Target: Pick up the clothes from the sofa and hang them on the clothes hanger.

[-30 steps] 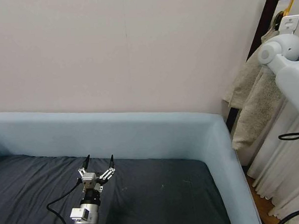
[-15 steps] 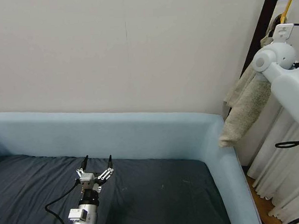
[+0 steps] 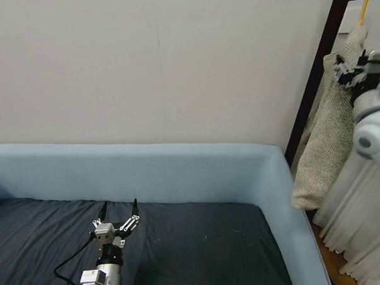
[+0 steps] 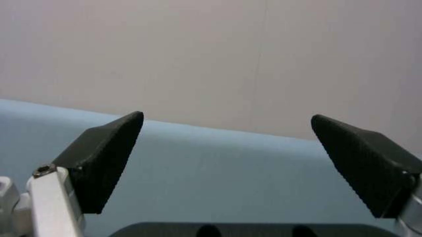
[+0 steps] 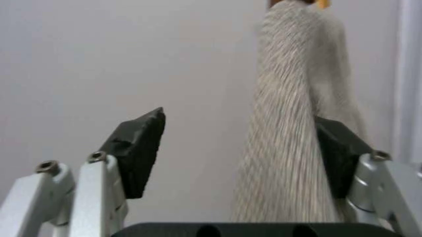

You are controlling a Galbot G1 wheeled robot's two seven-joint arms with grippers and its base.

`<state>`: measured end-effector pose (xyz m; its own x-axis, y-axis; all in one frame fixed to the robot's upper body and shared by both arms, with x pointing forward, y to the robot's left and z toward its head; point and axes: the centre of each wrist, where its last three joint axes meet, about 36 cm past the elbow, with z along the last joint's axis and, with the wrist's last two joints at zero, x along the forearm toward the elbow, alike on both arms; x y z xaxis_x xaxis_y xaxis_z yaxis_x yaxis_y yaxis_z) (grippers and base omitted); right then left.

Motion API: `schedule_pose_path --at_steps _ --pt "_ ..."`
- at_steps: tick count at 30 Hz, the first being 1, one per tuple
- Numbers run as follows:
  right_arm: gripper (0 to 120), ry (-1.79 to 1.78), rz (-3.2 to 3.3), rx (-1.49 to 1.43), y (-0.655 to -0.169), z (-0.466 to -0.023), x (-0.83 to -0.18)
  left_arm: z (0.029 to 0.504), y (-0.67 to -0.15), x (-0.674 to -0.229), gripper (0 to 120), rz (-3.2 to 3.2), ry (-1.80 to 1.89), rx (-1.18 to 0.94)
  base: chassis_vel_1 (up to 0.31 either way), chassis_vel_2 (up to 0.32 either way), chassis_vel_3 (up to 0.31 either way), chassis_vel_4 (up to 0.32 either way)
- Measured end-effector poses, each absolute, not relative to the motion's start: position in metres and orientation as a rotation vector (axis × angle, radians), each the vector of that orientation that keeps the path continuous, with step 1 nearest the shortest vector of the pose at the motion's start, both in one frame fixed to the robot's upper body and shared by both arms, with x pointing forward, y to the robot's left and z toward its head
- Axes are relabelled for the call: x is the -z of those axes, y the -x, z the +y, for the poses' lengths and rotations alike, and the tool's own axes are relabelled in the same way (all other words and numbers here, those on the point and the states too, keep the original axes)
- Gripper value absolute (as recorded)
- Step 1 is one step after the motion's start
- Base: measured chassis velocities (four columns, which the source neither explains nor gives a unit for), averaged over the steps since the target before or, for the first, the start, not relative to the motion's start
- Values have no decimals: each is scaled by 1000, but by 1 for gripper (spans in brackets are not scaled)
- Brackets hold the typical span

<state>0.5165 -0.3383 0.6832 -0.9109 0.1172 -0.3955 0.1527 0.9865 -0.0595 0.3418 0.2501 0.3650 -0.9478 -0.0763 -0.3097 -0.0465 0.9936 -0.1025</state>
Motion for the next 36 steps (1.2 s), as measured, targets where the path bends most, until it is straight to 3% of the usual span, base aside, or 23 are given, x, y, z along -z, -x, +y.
schedule_pose_path --at_steps 4,9,14,21,27,36 --pt "89 -108 2711 89 -476 -317 -652 243 -337 -368 100 2815 113 185 0 0 0 0" --pt "100 -124 2644 167 -440 -323 -595 239 -331 -367 100 2815 112 220 0 0 0 0" --pt "100 -174 2637 276 -416 -330 -537 236 -327 -364 100 2812 101 244 0 0 0 0" --pt "100 62 2791 185 -356 -318 -423 239 -314 -356 100 2797 149 147 0 0 0 0" --pt "100 105 2830 198 -326 -311 -391 243 -297 -351 100 2784 186 102 0 0 0 0" --pt "100 -7 2913 193 -279 -285 -376 211 -250 -348 100 2827 210 99 0 0 0 0"
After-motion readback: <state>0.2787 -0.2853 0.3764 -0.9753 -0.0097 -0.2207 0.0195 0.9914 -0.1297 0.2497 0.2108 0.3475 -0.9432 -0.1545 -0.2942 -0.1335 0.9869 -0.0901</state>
